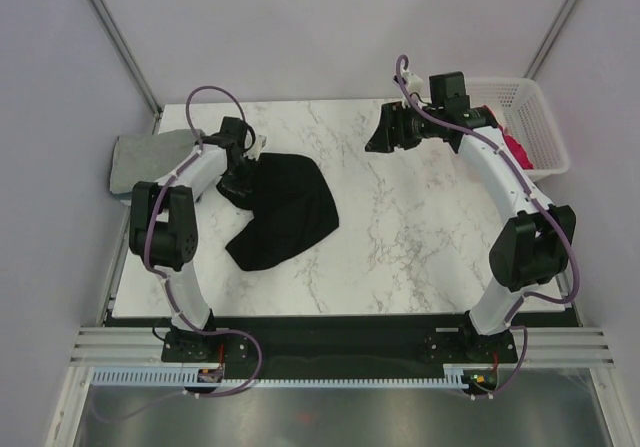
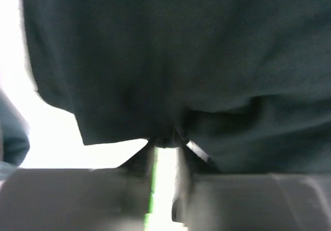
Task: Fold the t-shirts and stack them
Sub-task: Flatten the tshirt out
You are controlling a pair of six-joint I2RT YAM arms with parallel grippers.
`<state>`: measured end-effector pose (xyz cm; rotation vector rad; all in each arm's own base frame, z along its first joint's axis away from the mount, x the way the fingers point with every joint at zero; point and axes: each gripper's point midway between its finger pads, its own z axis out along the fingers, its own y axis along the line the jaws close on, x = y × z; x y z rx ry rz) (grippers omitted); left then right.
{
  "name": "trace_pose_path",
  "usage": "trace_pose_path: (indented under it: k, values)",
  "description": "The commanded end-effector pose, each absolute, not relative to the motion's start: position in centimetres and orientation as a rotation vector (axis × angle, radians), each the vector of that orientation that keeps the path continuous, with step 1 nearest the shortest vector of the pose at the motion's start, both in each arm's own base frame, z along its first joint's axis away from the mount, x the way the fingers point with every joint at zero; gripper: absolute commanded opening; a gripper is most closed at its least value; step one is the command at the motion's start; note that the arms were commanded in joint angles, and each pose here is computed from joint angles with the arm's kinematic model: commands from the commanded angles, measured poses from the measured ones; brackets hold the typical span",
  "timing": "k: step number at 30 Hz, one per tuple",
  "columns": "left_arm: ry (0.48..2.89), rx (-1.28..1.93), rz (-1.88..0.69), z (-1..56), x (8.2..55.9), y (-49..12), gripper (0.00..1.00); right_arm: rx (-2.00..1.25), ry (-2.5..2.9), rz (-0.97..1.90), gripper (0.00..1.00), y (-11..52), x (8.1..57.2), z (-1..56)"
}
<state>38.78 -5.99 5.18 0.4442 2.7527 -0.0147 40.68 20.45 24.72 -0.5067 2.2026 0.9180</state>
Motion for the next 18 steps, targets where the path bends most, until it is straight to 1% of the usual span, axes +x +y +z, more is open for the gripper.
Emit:
trace_pose_path:
  k: [1, 2, 3, 6, 7, 9, 10, 12, 13, 15, 16, 18]
  values:
    - [2.623, 0.441, 0.015, 7.9, 42.9, -5.8, 0.05, -0.529, 2.135, 0.918, 0.73, 20.9, 41.8, 26.2]
    - [2.609, 0.435, 0.014, 8.4, 43.8, -5.9, 0.02, -0.526, 2.133, 0.915, 0.74, 20.9, 41.9, 26.3]
    - [2.610, 0.441, -0.018, 8.7, 43.9, -6.4, 0.02, -0.526, 2.129, 0.908, 0.73, 20.9, 42.1, 26.4]
    - [2.505, 0.444, -0.077, 13.4, 45.6, -7.5, 0.02, -0.534, 2.113, 0.877, 0.73, 20.6, 42.4, 27.0]
    - [2.420, 0.440, -0.090, 16.8, 46.8, -8.0, 0.02, -0.550, 2.106, 0.863, 0.73, 20.6, 42.4, 27.1]
    - [2.290, 0.447, -0.133, 22.2, 47.3, -8.9, 0.02, -0.557, 2.100, 0.844, 0.73, 20.4, 42.4, 27.4]
    - [2.193, 0.452, -0.145, 26.1, 48.1, -9.3, 0.02, -0.558, 2.098, 0.831, 0.73, 20.2, 42.5, 27.4]
    - [2.057, 0.463, -0.196, 31.7, 47.7, -10.2, 0.02, -0.565, 2.088, 0.813, 0.73, 20.1, 42.7, 27.7]
    - [1.962, 0.468, -0.216, 35.6, 47.7, -10.8, 0.02, -0.563, 2.090, 0.808, 0.74, 20.0, 42.7, 27.7]
    - [1.842, 0.515, -0.284, 40.1, 46.7, -12.2, 0.02, -0.568, 2.086, 0.805, 0.73, 20.0, 42.7, 27.7]
    - [1.762, 0.533, -0.292, 43.3, 46.1, -12.9, 0.02, -0.570, 2.088, 0.802, 0.73, 20.0, 42.7, 27.7]
    - [1.690, 0.568, -0.335, 45.8, 45.1, -14.2, 0.02, -0.562, 2.099, 0.797, 0.73, 19.9, 42.8, 27.4]
